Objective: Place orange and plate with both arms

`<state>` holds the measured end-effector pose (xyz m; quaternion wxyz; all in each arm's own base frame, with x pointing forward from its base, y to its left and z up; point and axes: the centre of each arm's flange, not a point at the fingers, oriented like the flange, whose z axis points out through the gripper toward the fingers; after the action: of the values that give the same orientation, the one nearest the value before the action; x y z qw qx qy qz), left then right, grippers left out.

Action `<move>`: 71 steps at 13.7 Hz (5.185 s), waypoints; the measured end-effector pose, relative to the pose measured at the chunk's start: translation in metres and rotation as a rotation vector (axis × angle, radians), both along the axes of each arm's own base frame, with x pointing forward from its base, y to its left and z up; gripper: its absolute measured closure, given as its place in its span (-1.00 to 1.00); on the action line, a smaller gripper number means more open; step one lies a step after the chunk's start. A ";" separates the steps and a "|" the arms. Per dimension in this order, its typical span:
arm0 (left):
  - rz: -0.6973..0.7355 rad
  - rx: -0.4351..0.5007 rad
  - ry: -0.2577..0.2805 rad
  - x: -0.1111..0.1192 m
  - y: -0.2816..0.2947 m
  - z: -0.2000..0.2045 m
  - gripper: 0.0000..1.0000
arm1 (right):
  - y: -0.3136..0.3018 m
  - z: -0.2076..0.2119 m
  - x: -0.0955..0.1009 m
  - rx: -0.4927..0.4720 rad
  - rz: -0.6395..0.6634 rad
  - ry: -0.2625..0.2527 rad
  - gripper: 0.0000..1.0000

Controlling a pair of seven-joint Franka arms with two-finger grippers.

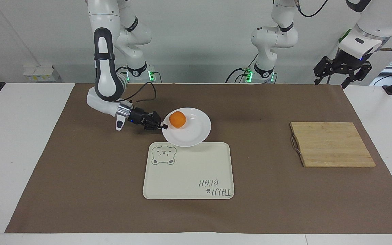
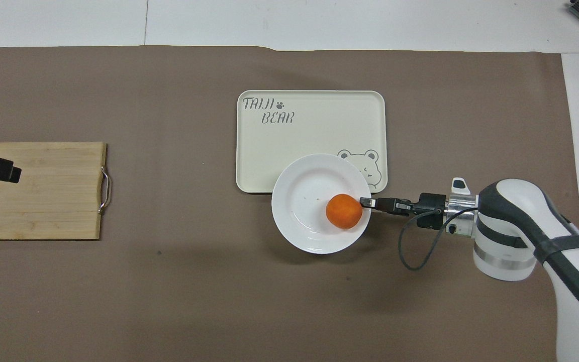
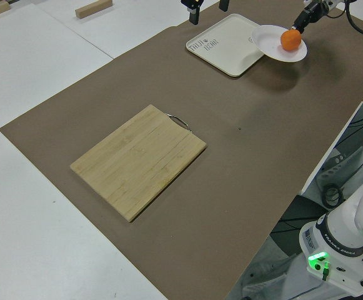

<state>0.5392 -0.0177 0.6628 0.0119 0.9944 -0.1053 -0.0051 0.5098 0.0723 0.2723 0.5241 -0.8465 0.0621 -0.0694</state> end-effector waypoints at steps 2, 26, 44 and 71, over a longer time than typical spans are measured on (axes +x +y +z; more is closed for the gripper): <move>0.000 0.000 0.000 0.000 0.000 0.000 -1.00 | -0.006 0.006 0.025 -0.001 -0.030 0.035 0.92; 0.000 0.000 0.000 0.000 0.000 0.000 -1.00 | 0.053 -0.011 0.123 -0.137 -0.156 0.107 0.92; 0.000 0.000 0.000 0.000 0.000 0.000 -1.00 | 0.038 0.010 0.132 -0.375 -0.067 -0.022 -1.00; 0.000 0.000 0.000 0.000 0.000 0.000 -1.00 | -0.062 0.360 0.003 -1.074 0.110 0.210 -1.00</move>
<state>0.5392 -0.0177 0.6628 0.0119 0.9944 -0.1053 -0.0052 0.5125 0.0108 0.6321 0.0125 -0.9994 0.0255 0.0211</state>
